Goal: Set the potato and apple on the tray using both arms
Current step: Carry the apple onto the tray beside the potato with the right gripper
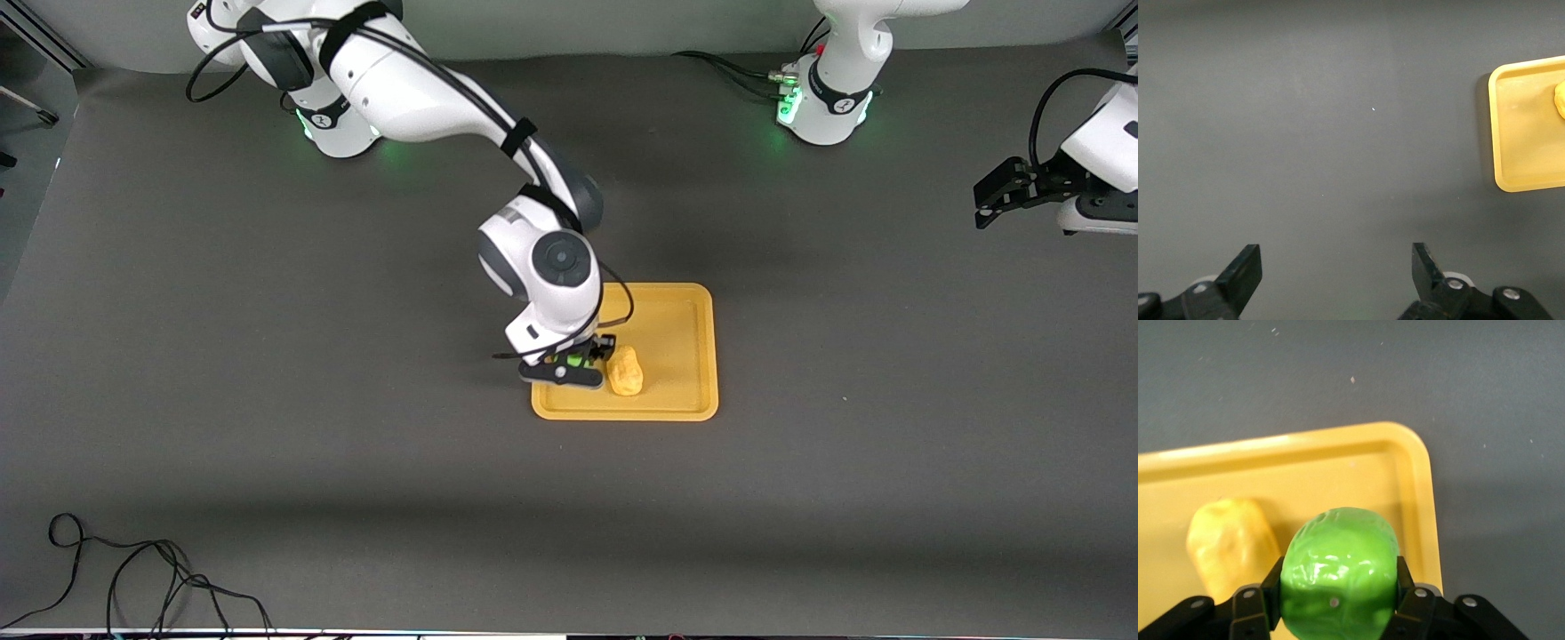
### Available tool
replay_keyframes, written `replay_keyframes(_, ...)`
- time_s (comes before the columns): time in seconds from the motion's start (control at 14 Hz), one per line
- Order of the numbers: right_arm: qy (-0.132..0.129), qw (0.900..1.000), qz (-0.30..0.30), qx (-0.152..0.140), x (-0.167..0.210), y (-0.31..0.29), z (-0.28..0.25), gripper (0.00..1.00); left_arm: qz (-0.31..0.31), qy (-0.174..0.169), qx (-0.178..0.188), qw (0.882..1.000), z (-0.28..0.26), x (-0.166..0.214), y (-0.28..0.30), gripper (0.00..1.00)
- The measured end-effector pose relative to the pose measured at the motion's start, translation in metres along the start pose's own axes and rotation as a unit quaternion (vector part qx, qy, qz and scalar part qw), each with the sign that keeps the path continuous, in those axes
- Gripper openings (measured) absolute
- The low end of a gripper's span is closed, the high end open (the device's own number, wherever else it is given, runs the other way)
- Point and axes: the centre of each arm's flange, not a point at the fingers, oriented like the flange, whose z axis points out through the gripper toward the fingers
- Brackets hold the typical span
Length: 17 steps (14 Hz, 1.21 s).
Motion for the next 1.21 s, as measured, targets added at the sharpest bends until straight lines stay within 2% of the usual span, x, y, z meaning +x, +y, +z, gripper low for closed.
replay_keyframes(0.36,0.002,1.000,0.012,-0.002,0.008,0.022,0.042,0.65,0.002,-0.001,0.000,1.000,0.001,0.000,0.000,1.00)
replay_keyframes(1.21,-0.002,1.000,0.008,-0.004,0.000,0.021,0.040,0.65,0.002,-0.003,-0.001,1.000,0.003,0.000,0.000,1.00)
